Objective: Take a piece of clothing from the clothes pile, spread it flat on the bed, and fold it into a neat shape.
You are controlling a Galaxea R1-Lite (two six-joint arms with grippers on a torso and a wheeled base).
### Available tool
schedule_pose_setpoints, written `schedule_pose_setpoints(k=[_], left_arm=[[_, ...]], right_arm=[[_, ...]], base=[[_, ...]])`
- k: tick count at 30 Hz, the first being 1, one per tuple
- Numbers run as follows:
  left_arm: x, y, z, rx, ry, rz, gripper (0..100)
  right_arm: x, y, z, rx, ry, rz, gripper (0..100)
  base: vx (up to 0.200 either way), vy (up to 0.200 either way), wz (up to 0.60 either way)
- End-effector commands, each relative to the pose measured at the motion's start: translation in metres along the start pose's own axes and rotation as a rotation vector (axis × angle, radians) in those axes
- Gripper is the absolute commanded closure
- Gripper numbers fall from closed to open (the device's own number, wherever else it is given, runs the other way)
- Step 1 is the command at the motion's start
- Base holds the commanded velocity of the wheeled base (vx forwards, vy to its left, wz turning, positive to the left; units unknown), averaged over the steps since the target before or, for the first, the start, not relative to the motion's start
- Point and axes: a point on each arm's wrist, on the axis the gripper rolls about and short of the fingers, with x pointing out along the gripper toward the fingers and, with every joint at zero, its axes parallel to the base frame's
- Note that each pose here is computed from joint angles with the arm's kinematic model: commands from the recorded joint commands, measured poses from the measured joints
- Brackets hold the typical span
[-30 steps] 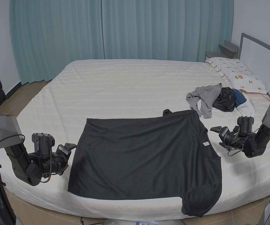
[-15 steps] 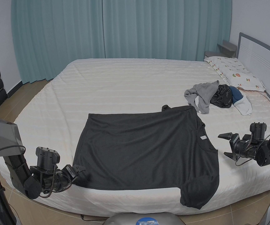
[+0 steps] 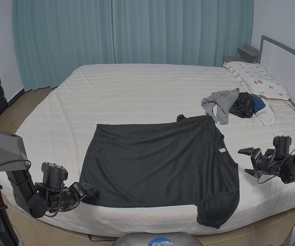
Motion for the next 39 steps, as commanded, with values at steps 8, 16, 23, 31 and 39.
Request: schedule_pose_setpoints(k=[8,16,23,31,39], left_arm=[[0.002,0.002,-0.002,0.004,0.024,0.03,0],[0.005,0.002,0.003,-0.009,0.012,0.033,100],[0.0,0.01,-0.001,0.076,0.037,0.07,100],[-0.01,0.009,0.002,0.084,0.054,0.098,100],[-0.017,0.007,0.006,0.089,0.049,0.1,100]], right_arm=[[-0.001,0.0,0.0,-0.008,0.0,0.0,0],[0.0,0.0,-0.001,-0.008,0.004,-0.001,0],[0.0,0.0,-0.001,-0.009,0.0,-0.002,0],[-0.005,-0.004,-0.006,-0.065,0.015,-0.02,0],[-0.009,-0.012,-0.021,-0.178,0.066,-0.064,0]], base=[[0.0,0.0,0.0],[0.0,0.0,0.0],[0.0,0.0,0.0],[0.0,0.0,0.0],[0.0,0.0,0.0]])
